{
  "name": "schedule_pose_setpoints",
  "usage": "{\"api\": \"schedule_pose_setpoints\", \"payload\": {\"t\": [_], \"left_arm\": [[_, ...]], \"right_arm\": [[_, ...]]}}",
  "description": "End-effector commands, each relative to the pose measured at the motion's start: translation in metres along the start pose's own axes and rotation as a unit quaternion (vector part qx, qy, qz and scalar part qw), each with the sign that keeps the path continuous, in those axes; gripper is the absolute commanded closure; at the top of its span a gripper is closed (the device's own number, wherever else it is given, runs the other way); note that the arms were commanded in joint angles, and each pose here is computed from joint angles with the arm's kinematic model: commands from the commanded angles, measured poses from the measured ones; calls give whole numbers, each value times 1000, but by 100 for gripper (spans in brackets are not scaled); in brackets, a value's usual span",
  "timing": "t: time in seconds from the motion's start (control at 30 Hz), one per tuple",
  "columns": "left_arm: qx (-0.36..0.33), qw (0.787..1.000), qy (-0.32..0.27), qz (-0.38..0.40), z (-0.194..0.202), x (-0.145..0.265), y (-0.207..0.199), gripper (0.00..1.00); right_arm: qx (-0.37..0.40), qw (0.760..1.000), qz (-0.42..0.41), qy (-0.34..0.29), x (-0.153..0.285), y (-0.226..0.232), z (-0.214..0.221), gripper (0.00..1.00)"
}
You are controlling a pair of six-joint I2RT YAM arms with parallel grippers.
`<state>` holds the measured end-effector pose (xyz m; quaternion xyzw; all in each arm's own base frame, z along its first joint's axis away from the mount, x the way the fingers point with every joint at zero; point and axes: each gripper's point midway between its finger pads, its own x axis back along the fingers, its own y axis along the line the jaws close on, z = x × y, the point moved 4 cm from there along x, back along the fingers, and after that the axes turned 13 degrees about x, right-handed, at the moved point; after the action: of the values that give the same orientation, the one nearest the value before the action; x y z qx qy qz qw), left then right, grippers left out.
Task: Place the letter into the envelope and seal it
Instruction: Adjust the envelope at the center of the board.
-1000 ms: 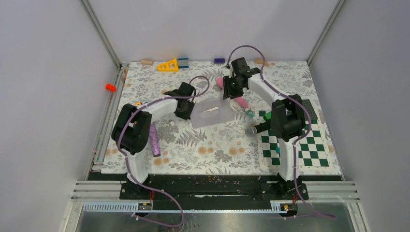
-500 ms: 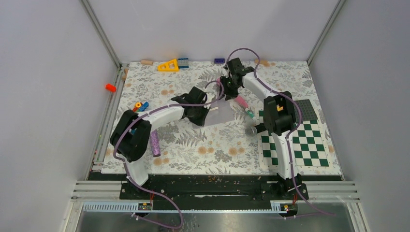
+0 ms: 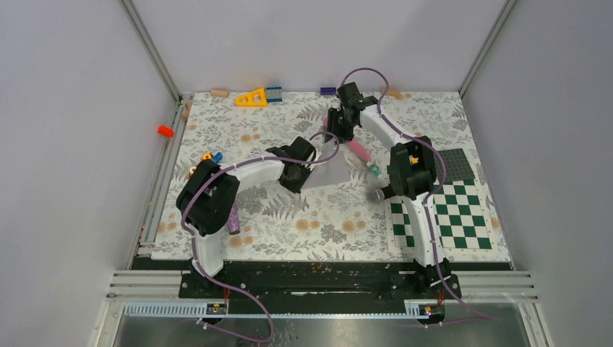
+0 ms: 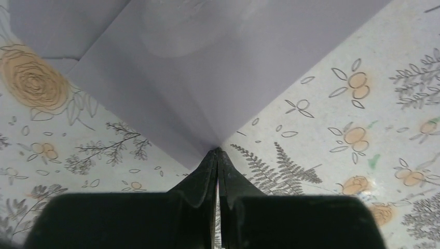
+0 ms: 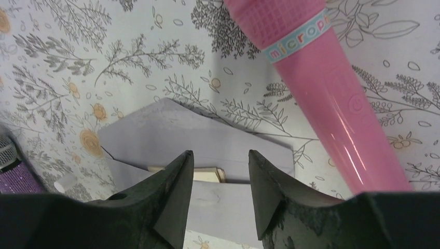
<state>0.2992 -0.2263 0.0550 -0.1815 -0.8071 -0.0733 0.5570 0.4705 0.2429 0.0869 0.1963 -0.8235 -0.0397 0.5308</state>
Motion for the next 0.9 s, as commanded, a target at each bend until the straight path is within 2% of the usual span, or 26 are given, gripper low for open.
{"api": "schedule_pose_setpoints", "payload": {"t": [0.0,0.23,0.47,0.67,0.87], "left_arm": [[-20,997,-17,-75,-14,-2,20,100],[-20,994,-2,-109,-20,-10,48,100],[-9,991,9,-133,-37,-18,76,100],[-1,992,16,-123,-55,-22,79,100],[12,994,0,-105,-80,-16,73,100]], "right_arm": [[-20,1000,12,0,-5,1,-5,49],[-30,999,22,3,-9,-2,-3,49],[-44,998,17,35,-7,-2,20,50],[-24,999,25,40,12,-6,37,48],[-19,998,-1,55,18,-1,52,46]]}}
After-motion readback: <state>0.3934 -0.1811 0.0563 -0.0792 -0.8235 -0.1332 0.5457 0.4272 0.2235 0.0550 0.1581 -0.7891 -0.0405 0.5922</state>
